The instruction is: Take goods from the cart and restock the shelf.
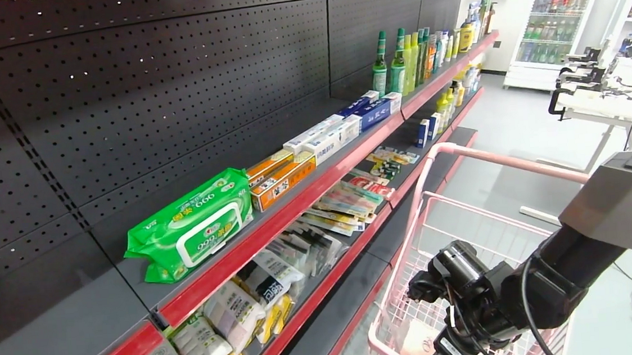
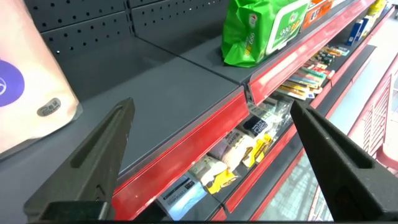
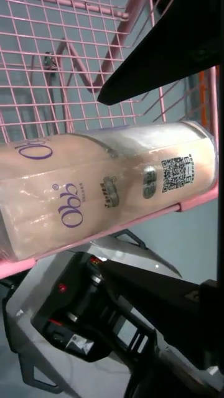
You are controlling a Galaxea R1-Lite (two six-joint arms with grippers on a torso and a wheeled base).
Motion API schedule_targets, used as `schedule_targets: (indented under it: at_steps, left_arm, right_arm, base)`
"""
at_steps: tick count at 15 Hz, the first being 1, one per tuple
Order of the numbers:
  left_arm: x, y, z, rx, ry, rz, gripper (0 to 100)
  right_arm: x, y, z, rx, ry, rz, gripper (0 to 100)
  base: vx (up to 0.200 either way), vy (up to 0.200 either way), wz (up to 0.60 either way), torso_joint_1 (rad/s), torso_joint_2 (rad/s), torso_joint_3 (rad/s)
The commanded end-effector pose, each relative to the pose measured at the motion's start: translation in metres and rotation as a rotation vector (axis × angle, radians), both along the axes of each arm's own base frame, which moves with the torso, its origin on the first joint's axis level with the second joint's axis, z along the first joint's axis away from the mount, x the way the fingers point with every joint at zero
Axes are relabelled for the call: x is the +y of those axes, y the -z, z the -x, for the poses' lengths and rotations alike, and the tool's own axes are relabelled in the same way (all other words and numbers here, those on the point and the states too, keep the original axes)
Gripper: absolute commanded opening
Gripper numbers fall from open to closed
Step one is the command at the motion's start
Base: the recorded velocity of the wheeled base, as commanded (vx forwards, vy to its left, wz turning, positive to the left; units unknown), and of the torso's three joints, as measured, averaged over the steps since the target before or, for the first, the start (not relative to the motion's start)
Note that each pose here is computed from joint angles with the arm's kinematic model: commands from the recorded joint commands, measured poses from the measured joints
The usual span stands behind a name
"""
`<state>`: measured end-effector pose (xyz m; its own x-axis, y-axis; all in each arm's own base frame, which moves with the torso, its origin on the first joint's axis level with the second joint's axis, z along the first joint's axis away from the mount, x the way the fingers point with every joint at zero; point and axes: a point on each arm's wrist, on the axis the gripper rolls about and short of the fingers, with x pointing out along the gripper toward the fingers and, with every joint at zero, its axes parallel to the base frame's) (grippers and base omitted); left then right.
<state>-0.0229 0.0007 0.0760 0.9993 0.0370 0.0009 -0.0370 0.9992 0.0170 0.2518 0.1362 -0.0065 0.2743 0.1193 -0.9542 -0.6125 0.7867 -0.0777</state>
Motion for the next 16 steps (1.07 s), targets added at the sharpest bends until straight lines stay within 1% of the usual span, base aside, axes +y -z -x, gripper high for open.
schedule_targets:
  at_steps: [1,4,6,9,13,16]
  left_arm:
    - [0.0,0.0,0.0,0.001,-0.001,0.0,100]
    - [0.0,0.0,0.0,-0.001,-0.001,0.0,100]
    - [0.0,0.0,0.0,0.001,0.0,0.0,100]
    - [0.0,0.0,0.0,-0.001,0.0,0.0,100]
    - [0.0,0.0,0.0,-0.001,0.0,0.0,100]
    - [0.0,0.0,0.0,-0.001,0.0,0.0,100]
  right_arm:
    - [0.0,0.002,0.0,0.004,-0.016,0.007,100]
    - [0.001,0.011,0.001,0.028,-0.033,0.022,100]
    - [0.005,0.022,-0.003,0.0,-0.035,0.015,100]
    - [0.007,0.024,-0.006,-0.017,-0.037,0.009,100]
    - [0.005,0.029,-0.005,-0.004,-0.034,0.016,100]
    - [0.004,0.034,-0.007,0.004,-0.028,0.027,100]
  base:
    - [0.0,0.0,0.0,0.0,0.0,0.0]
    - [0.0,0.0,0.0,0.0,0.0,0.0]
    - [0.0,0.0,0.0,0.0,0.0,0.0]
    - [0.0,0.0,0.0,0.0,0.0,0.0]
    - [0.0,0.0,0.0,-0.047,0.12,0.063]
    - [0.0,0.0,0.0,0.0,0.0,0.0]
